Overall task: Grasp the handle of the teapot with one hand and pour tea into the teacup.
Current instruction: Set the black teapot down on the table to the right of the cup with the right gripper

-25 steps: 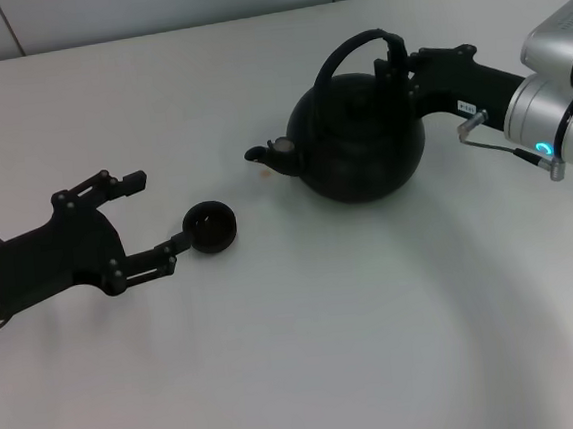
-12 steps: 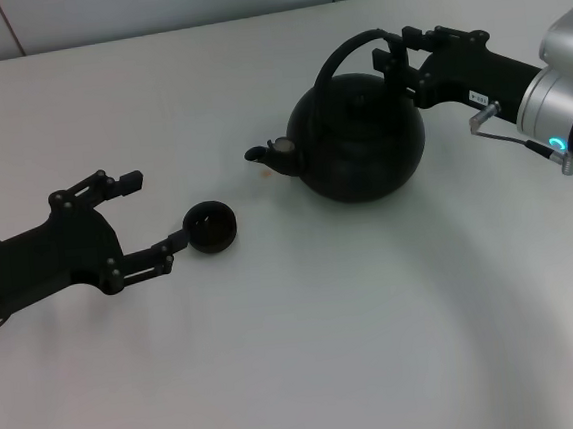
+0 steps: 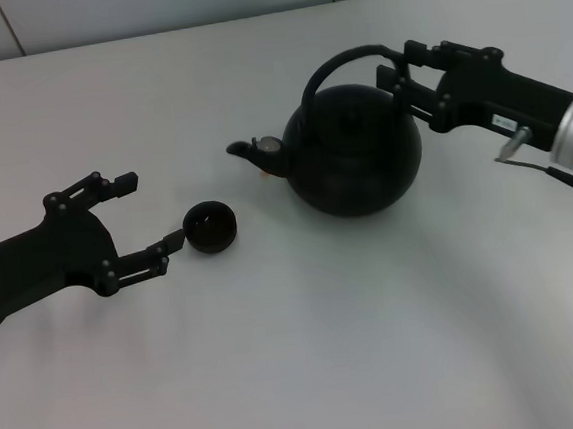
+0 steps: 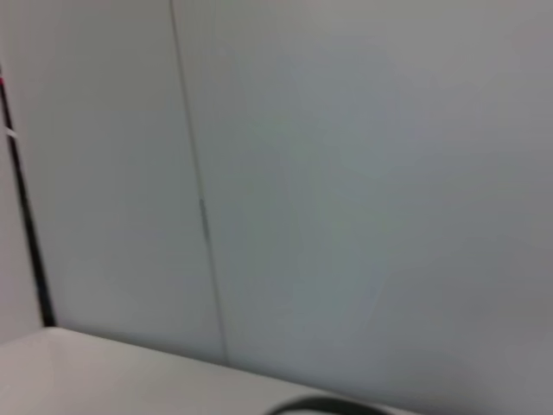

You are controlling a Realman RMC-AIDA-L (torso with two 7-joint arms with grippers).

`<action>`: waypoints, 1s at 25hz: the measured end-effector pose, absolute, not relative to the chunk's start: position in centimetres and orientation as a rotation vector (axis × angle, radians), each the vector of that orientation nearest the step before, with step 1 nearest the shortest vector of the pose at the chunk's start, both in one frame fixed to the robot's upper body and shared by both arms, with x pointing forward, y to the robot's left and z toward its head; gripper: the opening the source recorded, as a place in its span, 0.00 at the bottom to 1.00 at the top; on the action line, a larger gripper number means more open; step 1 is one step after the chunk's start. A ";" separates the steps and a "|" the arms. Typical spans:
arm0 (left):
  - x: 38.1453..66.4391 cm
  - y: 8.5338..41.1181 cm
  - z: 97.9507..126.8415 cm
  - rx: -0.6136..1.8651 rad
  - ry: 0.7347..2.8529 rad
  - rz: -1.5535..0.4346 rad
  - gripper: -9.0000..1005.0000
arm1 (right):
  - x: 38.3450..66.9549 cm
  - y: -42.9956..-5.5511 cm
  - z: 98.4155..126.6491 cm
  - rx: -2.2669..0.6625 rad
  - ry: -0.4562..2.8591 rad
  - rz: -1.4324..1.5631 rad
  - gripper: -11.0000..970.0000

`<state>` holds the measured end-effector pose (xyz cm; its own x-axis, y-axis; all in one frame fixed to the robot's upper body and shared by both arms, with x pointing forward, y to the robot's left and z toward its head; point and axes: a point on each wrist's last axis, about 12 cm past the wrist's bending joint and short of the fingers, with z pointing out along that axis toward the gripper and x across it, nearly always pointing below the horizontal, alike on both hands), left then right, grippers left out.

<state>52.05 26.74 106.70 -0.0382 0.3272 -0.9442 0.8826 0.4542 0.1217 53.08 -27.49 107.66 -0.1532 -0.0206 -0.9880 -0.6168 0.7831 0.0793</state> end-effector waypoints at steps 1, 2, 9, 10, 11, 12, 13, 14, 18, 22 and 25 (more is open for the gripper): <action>52.1 26.8 106.7 1.076 1.603 -0.629 0.86 | 52.7 -27.7 107.8 -0.519 1.653 0.575 0.49; 52.1 26.8 106.7 1.074 1.603 -0.628 0.86 | 52.1 -28.3 108.1 -0.540 1.652 0.596 0.49; 51.7 27.1 106.7 1.071 1.606 -0.632 0.86 | 50.9 -28.8 108.8 -0.639 1.672 0.694 0.50; 51.7 27.1 106.7 1.071 1.606 -0.632 0.86 | 50.9 -28.8 108.8 -0.639 1.672 0.694 0.50; 51.7 27.3 106.7 1.073 1.606 -0.633 0.86 | 50.7 -28.7 109.0 -0.678 1.668 0.705 0.50; 51.4 27.5 106.8 1.077 1.597 -0.648 0.86 | 50.4 -28.5 109.7 -0.756 1.665 0.724 0.50; 51.4 27.5 106.8 1.077 1.597 -0.648 0.86 | 50.4 -28.5 109.7 -0.756 1.665 0.724 0.50; 51.1 27.7 106.9 1.081 1.586 -0.668 0.86 | 50.2 -28.4 110.2 -0.841 1.683 0.740 0.50; 50.7 28.2 107.3 1.097 1.564 -0.699 0.86 | 50.1 -28.3 111.0 -0.966 1.733 0.735 0.50; 50.1 28.7 107.8 1.129 1.536 -0.751 0.86 | 50.3 -28.4 112.4 -1.091 1.758 0.694 0.50; 49.7 29.0 107.9 1.151 1.533 -0.779 0.86 | 50.3 -28.3 112.7 -1.112 1.747 0.687 0.51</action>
<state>49.75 28.99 107.90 -0.0203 0.2784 -0.9602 0.9397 0.3334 0.0768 50.31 -28.32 112.73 -0.1654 -0.3842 -0.9083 -0.9000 0.4355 -0.0203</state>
